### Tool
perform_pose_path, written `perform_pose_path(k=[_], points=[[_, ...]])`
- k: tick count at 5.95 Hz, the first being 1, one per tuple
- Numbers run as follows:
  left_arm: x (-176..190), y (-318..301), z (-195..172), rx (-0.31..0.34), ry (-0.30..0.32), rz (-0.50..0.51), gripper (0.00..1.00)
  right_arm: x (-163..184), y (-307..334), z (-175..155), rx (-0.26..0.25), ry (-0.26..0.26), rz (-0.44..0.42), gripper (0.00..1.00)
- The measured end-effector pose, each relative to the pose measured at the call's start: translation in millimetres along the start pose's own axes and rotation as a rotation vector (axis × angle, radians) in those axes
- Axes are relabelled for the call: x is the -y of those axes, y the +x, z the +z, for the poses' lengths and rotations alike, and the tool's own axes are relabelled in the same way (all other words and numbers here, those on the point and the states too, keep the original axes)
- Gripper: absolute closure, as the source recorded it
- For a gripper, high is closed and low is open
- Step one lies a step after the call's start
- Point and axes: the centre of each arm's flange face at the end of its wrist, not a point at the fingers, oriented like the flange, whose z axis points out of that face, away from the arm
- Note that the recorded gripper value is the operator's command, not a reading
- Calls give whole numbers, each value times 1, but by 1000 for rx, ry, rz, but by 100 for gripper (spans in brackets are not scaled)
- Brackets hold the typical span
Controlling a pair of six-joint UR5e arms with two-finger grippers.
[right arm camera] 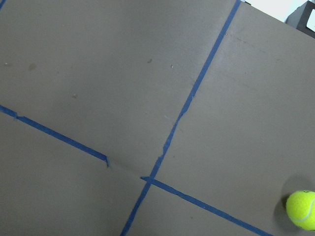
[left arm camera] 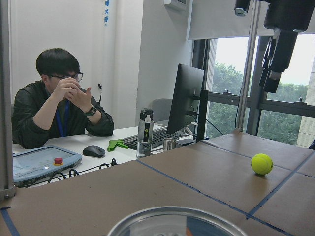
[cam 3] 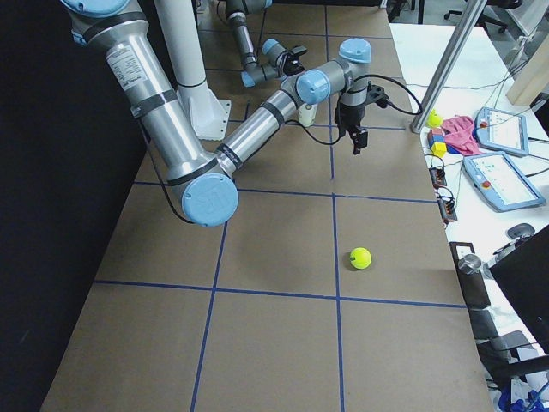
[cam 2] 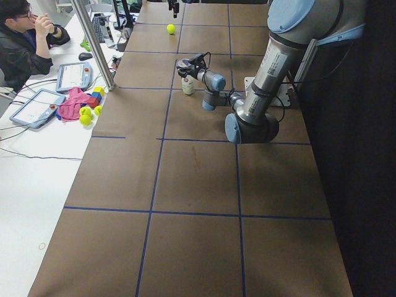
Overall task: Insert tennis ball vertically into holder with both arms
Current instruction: 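Move the right gripper back toward the remaining yellow ball, then lower the right gripper and grasp the second yellow ball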
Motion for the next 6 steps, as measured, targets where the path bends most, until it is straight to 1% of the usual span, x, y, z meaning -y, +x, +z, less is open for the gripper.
perform_pose_path(k=[1,2,3,4,5,6], points=[[0,0,0,0,0,0,13,-1,36,23,-5,11,-31,1],[0,0,-1,1,-1,1,13,-4,75,51,1,35,-60,1],[-3,-2,-2,3,-6,3,12,-15,111,74,13,53,-86,1],[-5,-4,-4,5,-10,6,12,-34,137,90,19,51,-115,1],[-6,-5,-5,5,-11,7,12,-53,154,104,19,35,-139,1],[-6,-5,-5,5,-11,7,12,-69,170,124,16,41,-161,1]])
